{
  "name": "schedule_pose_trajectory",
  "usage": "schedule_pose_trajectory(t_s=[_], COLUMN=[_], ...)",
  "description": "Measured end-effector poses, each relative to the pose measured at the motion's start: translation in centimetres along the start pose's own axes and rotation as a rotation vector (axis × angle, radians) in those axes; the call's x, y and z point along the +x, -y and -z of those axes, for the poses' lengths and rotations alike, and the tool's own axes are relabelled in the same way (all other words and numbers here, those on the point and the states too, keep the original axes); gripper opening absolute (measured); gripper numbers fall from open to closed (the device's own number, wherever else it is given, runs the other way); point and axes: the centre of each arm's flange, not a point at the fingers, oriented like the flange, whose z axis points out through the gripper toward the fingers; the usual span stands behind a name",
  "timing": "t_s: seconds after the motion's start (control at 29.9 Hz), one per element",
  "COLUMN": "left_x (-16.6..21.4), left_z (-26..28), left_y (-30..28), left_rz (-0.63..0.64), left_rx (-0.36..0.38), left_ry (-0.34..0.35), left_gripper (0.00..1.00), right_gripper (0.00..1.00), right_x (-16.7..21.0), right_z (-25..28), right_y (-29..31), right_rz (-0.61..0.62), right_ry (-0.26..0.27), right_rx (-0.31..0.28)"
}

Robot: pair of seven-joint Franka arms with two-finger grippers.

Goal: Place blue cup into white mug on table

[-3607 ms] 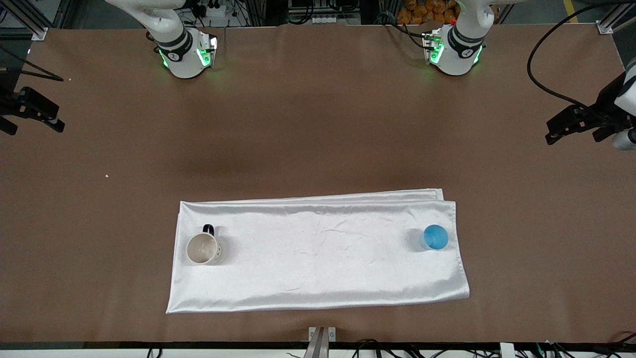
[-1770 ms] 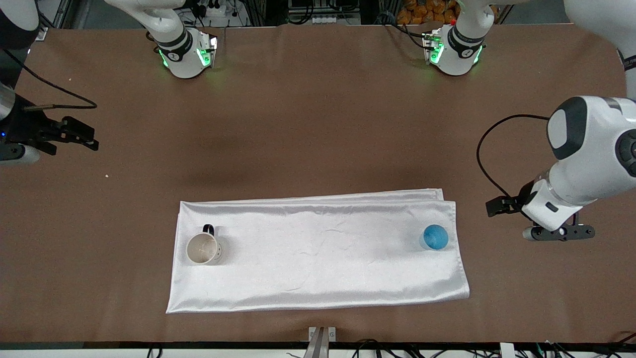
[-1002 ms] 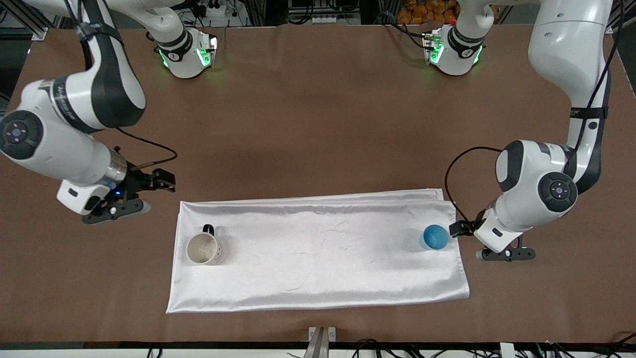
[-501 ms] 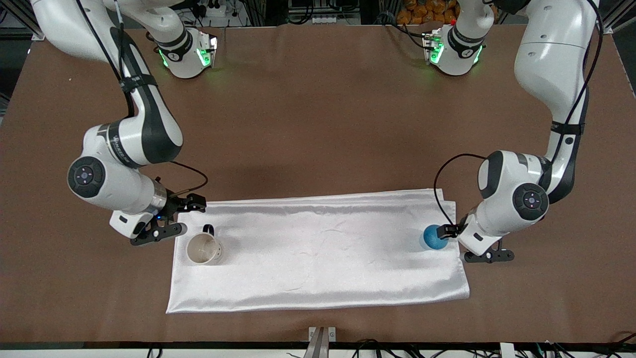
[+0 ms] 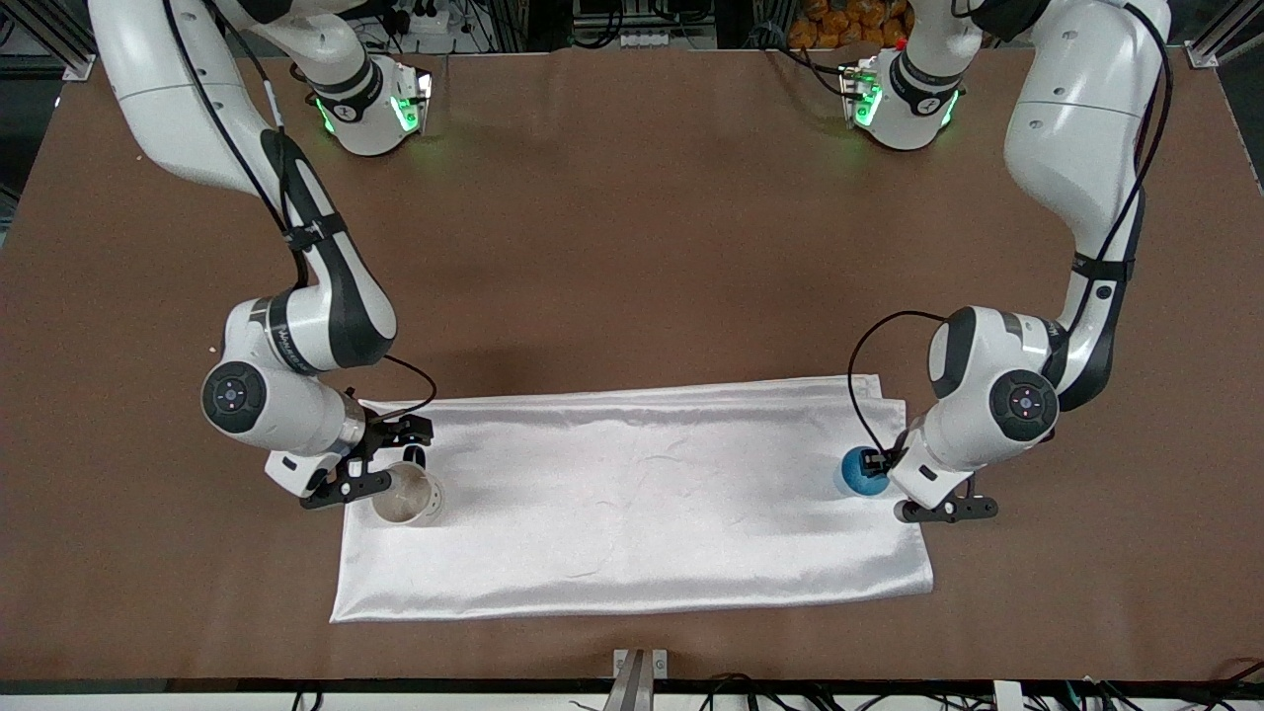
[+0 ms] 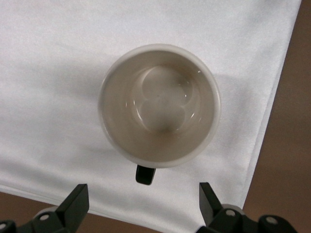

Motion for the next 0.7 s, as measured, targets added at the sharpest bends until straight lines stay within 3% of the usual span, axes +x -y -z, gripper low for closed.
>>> schedule_pose_trajectory(t_s=[0.1,0.2,0.37,0.4,0.7], left_x=[-0.2,-0.5,-0.5,-0.5,-0.3], left_z=[-0.5,-0.9,-1.2,-1.2,-1.0], left_y=[-0.6,-1.3,-1.6,-1.6,-1.4], left_rz=[-0.002,0.001,0.008,0.009,0.012], left_rx=[0.005,0.022,0.035,0.036,0.038], left_ry=[0.004,0.002,-0.005,-0.005,-0.012], left_gripper=[0.49,0.4,0.15,0.05,0.04], right_gripper=[1.0,1.0,1.0,1.0,1.0], right_x=[0.1,0.3,0.4,0.5,1.5], right_z=[-0.5,-0.9,-2.1,-2.4,-4.3], right_y=[-0.1,-0.2,-0.6,-0.6,-0.9], right_rz=[-0.001,-0.008,-0.081,-0.105,-0.174], right_ry=[0.0,-0.006,-0.01,-0.009,-0.008], right_rx=[0.0,-0.001,-0.003,-0.003,-0.002])
